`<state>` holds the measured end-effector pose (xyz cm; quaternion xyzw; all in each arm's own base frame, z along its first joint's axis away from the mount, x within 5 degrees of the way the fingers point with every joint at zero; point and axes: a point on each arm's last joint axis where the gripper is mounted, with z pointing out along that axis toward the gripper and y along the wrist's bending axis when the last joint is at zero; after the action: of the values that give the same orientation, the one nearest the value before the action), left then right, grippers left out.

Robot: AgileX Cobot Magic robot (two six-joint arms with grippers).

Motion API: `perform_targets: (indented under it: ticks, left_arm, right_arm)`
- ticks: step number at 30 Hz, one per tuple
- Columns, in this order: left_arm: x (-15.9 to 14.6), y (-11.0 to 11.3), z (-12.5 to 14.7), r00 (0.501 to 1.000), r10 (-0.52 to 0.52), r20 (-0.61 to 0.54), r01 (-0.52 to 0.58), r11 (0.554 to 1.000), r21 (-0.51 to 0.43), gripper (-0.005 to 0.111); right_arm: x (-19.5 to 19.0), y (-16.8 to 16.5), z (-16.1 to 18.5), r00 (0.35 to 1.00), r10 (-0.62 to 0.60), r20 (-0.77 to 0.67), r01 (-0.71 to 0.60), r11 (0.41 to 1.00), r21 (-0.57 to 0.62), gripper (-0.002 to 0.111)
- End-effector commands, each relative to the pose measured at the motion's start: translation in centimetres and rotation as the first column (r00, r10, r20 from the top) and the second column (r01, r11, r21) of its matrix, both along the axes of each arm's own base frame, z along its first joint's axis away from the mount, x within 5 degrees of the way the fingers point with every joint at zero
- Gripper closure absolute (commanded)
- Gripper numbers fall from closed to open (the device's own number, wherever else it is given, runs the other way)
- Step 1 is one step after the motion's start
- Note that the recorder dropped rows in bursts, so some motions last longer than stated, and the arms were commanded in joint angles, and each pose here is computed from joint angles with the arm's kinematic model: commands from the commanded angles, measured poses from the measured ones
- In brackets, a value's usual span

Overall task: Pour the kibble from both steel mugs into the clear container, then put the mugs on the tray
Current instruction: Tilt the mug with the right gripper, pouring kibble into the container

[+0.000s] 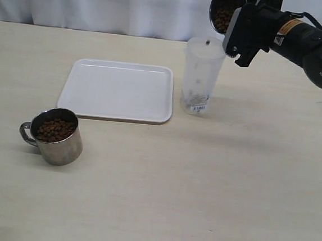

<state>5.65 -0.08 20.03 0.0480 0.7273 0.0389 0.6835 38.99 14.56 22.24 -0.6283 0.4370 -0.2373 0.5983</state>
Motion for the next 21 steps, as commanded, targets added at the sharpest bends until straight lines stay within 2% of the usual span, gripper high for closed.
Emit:
perform_targets:
  ticks: [1,11,16,21]
  left_arm:
    - [-0.01,0.02,-0.01,1.0,0.002,0.006,-0.002,1.0,0.0,0.107]
    - [-0.01,0.02,-0.01,1.0,0.002,0.006,-0.002,1.0,0.0,0.107]
    - [-0.01,0.01,0.0,1.0,0.002,0.008,-0.002,1.0,-0.004,0.107]
    - [-0.01,0.01,0.0,1.0,0.002,0.008,-0.002,1.0,-0.004,0.107]
  right_arm:
    - [0.12,0.87,0.99,0.999,0.014,0.03,-0.014,1.0,-0.019,0.104]
    - [0.08,1.2,0.94,0.998,0.025,0.051,-0.021,0.996,-0.089,0.104]
    - [0.12,0.97,0.48,0.998,0.025,0.054,-0.014,0.982,-0.191,0.104]
    - [0.12,0.97,0.48,0.997,0.031,0.066,-0.017,0.978,-0.21,0.104]
